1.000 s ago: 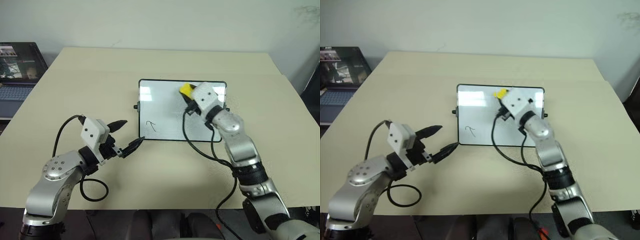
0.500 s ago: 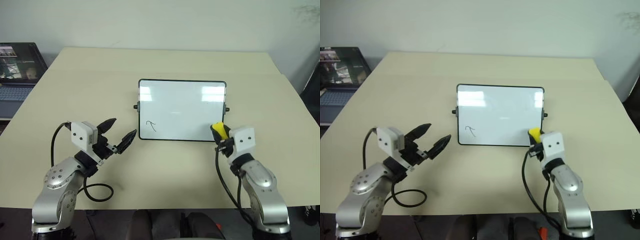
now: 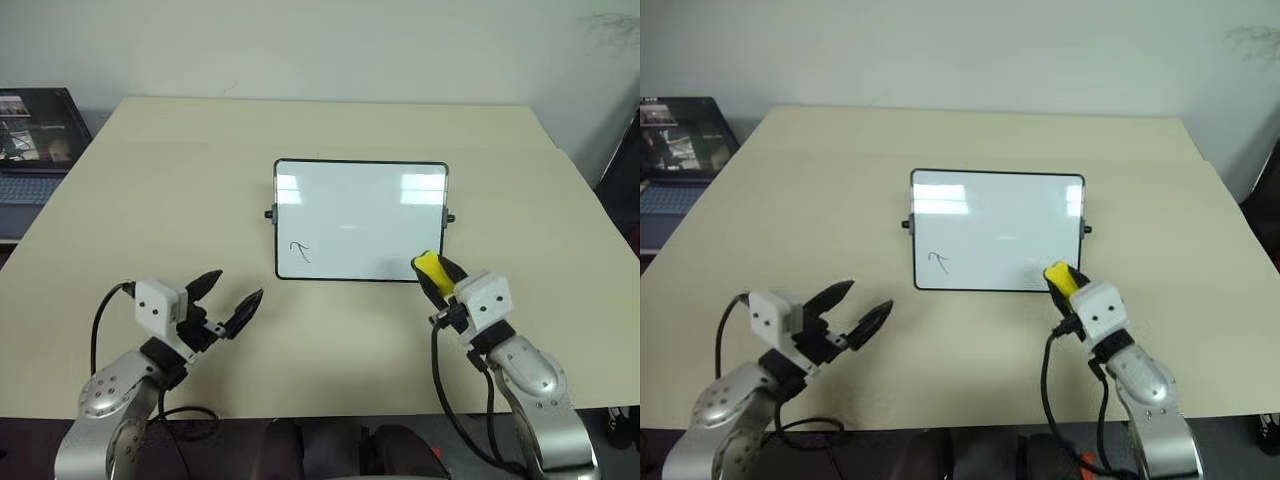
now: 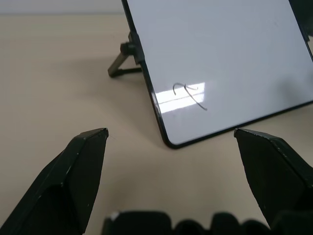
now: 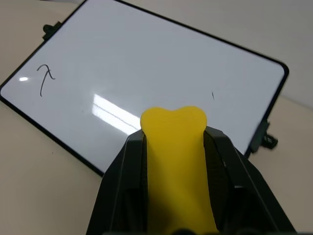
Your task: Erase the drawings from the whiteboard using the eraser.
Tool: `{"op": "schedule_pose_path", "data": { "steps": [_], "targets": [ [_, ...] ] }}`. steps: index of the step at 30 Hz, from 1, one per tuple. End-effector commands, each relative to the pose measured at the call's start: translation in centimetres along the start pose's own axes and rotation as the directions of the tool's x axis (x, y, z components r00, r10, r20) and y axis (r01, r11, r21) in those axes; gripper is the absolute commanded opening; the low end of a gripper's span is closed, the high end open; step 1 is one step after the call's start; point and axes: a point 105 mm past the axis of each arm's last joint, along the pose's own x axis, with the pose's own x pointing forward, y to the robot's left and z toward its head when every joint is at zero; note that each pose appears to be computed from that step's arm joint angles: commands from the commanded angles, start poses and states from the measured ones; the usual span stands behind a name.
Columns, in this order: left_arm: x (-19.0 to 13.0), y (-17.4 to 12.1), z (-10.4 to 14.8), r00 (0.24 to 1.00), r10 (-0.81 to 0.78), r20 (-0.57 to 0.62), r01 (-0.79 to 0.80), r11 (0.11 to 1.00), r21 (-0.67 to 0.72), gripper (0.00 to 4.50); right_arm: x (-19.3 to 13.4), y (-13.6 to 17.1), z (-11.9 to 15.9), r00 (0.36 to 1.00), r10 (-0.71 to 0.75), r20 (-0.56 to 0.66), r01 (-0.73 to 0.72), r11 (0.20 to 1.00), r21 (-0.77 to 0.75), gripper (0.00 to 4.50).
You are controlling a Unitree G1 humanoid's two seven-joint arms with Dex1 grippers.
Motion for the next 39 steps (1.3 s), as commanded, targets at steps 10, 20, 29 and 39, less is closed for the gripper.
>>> {"op": "schedule_pose_path", "data": {
  "steps": [10,20,29,39],
  "targets": [
    [-0.7,-1.1,2.6,0.985,-0.169,-0.044,0.173,0.979,0.109,4.50,9.1,4.2,4.5,0.948,0.311,0.072,-0.284,0.924,-0.256,1.19],
    [-0.6,0.2,3.5,0.974,-0.205,-0.099,0.215,0.971,0.103,4.50,13.1,5.7,5.7,0.920,0.388,0.062,-0.335,0.856,-0.393,1.19],
    [-0.5,0.3,2.7,0.957,-0.241,-0.164,0.259,0.961,0.100,4.50,16.1,7.5,5.1,0.907,0.421,0.028,-0.363,0.813,-0.455,1.19],
    [-0.3,-0.4,2.7,0.950,-0.265,-0.163,0.283,0.954,0.099,4.50,17.4,10.0,2.1,0.886,0.459,-0.069,-0.445,0.799,-0.404,1.19]
  ]
}}
